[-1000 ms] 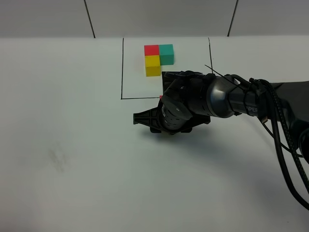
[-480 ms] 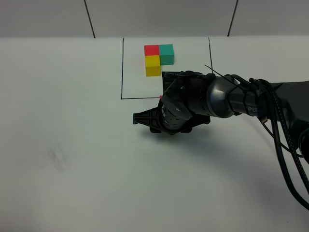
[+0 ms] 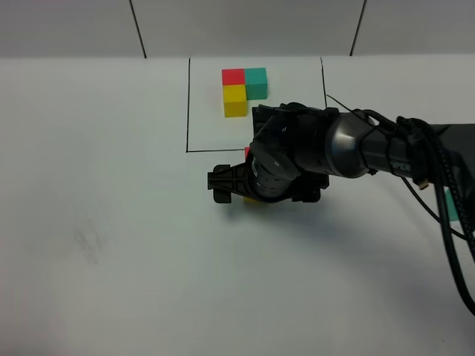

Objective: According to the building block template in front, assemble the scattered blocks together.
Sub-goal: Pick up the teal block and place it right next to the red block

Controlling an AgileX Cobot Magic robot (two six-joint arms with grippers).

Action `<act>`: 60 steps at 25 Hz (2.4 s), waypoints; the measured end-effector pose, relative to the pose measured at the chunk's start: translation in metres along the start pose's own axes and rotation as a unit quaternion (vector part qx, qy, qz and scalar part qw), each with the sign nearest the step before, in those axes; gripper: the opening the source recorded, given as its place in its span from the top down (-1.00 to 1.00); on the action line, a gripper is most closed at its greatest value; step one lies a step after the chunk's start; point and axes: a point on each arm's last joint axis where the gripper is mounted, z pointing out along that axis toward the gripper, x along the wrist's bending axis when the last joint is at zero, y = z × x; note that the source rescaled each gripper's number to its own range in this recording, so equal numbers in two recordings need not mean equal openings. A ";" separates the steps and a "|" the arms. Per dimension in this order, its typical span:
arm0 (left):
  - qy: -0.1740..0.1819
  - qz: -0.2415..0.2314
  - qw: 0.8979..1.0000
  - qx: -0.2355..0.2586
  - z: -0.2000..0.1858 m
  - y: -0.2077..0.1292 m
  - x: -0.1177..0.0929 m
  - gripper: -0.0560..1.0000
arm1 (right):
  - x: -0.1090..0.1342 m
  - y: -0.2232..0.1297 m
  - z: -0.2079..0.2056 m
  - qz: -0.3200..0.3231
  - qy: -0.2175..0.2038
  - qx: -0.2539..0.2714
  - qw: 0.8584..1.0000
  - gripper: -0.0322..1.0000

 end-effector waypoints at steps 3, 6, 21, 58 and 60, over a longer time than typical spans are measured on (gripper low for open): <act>0.000 0.000 1.000 0.000 0.000 0.000 0.000 -0.58 | -0.003 0.008 -0.027 -0.010 -0.006 -0.019 1.000 -0.99; 0.000 0.000 1.000 0.000 0.000 0.000 0.000 -0.58 | -0.009 0.016 -0.064 -0.026 -0.018 -0.049 0.998 -1.00; 0.000 0.000 1.000 0.000 0.000 0.000 0.000 -0.58 | -0.149 -0.026 -0.216 -0.004 -0.138 -0.152 0.979 -0.97; 0.000 0.000 1.000 0.000 0.000 0.000 0.000 -0.58 | -0.240 -0.044 -0.193 -0.058 -0.103 -0.084 0.989 -0.83; 0.000 0.000 1.000 0.000 0.000 0.000 0.000 -0.58 | -0.245 -0.035 -0.177 -0.063 -0.074 -0.072 0.993 -0.83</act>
